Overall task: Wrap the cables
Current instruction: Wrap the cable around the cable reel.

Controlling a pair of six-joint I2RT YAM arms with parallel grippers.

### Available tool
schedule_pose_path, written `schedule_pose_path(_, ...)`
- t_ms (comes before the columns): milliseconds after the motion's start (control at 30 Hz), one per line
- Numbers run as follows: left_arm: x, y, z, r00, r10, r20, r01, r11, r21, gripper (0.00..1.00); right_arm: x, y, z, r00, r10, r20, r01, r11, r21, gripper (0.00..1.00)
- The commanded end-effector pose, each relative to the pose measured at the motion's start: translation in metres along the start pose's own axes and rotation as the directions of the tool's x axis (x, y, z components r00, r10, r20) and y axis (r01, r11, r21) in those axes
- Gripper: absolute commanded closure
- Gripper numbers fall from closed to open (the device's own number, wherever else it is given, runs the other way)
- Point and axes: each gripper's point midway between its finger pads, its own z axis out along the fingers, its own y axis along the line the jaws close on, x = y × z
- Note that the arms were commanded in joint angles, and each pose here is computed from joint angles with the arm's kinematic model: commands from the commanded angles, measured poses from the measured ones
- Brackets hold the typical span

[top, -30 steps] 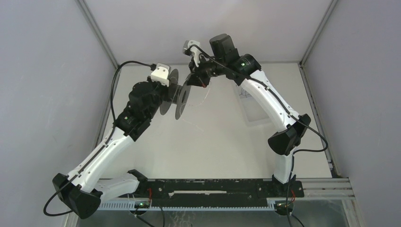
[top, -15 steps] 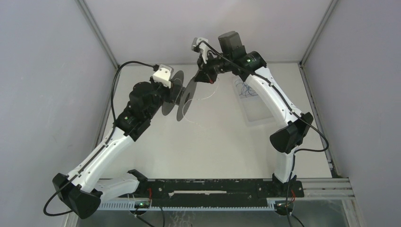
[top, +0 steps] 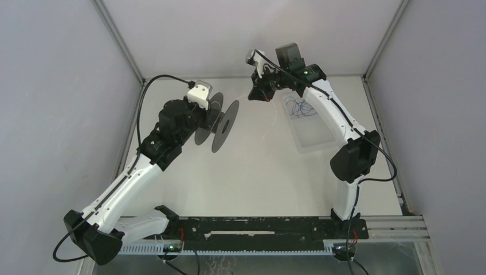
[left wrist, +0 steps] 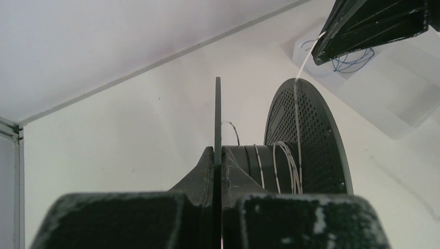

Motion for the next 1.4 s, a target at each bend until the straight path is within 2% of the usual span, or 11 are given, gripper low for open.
schedule_pose_path(0, -0.041, 0.015, -0.016, 0.995, -0.042, 0.089, 0.046, 0.998, -0.037, 1.00, 0.009, -0.031, -0.003, 0.999, -0.025, 0.020, 0.024, 0.997, 0.079, 0.92)
schedule_pose_path(333, -0.056, 0.018, -0.020, 0.987, -0.121, 0.109, 0.124, 0.992, -0.024, 1.00, 0.062, -0.030, 0.026, 0.996, 0.082, -0.030, -0.081, 0.996, 0.029, 0.91)
schedule_pose_path(733, -0.071, 0.014, -0.023, 0.955, -0.273, 0.116, 0.267, 0.961, 0.069, 1.00, 0.098, -0.023, 0.065, 0.949, 0.313, -0.022, -0.314, 0.947, -0.071, 0.94)
schedule_pose_path(933, -0.070, 0.023, -0.025, 0.899, -0.424, 0.109, 0.422, 0.906, 0.046, 1.00, 0.121, -0.010, 0.081, 0.888, 0.459, -0.030, -0.458, 0.878, -0.141, 0.94)
schedule_pose_path(1100, -0.074, 0.038, -0.024, 0.863, -0.488, 0.129, 0.495, 0.869, -0.024, 1.00, 0.141, 0.012, 0.093, 0.805, 0.593, -0.034, -0.587, 0.785, -0.200, 0.93)
schedule_pose_path(1367, -0.072, 0.065, -0.020, 0.789, -0.593, 0.160, 0.612, 0.782, -0.123, 1.00, 0.147, 0.063, 0.117, 0.792, 0.605, -0.084, -0.604, 0.755, -0.255, 0.91)
